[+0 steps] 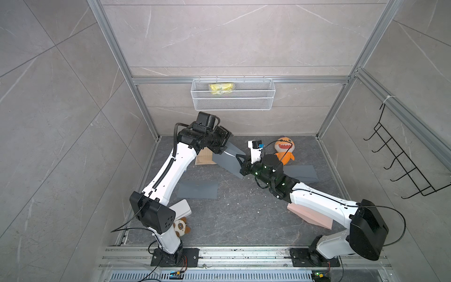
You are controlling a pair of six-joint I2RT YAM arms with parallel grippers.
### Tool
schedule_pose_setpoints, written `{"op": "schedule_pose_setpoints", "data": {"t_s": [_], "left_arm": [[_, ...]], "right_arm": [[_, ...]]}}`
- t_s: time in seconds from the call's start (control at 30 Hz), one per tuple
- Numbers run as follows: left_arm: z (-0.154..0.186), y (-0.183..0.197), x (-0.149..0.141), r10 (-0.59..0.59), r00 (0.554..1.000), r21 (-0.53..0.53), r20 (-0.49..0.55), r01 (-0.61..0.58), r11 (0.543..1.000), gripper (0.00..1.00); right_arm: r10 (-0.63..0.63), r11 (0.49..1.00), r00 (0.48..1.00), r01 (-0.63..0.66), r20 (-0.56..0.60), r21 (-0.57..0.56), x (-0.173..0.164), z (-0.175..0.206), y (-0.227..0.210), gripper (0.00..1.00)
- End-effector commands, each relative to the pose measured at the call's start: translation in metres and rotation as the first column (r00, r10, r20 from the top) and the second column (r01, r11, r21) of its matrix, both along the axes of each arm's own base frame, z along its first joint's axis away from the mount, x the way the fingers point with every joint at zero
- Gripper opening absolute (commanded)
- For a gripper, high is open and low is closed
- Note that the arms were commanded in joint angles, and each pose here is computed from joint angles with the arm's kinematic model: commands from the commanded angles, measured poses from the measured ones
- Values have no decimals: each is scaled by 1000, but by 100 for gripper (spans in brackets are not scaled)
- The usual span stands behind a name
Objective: Take the letter paper out of the envelope
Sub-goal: Pick up the envelope from the envelope.
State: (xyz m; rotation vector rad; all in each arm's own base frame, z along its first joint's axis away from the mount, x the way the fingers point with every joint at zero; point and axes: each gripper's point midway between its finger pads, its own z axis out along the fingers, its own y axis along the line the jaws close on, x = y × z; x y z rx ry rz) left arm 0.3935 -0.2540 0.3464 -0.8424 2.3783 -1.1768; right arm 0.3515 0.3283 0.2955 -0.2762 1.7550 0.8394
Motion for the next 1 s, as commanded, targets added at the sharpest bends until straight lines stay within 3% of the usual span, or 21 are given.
{"op": "schedule_pose_setpoints", "data": {"t_s": [0.0,0.17,0.27,0.5,0.77,0.97], "left_arm": [[62,15,3,-17,973,46,232,6,999,76],[86,37,-4,14,935,108,354,-56,993,78],[86,40,-11,4,925,114,380,-51,992,75],[76,13,-24,-86,883,15,462,89,996,73],[63,-27,-31,-141,843,-84,520,214,973,77],[61,-51,-29,-145,830,-172,538,276,946,75]], "right_arm": [[-60,990,998,63,-26,130,5,37,-15,0],[-112,952,992,126,-66,279,12,65,-37,0],[-152,906,982,183,-111,382,18,82,-55,0],[-225,688,946,324,-233,649,28,108,-100,0],[-198,513,908,417,-369,751,29,112,-116,0],[-127,456,879,464,-460,759,28,101,-113,0]]}}
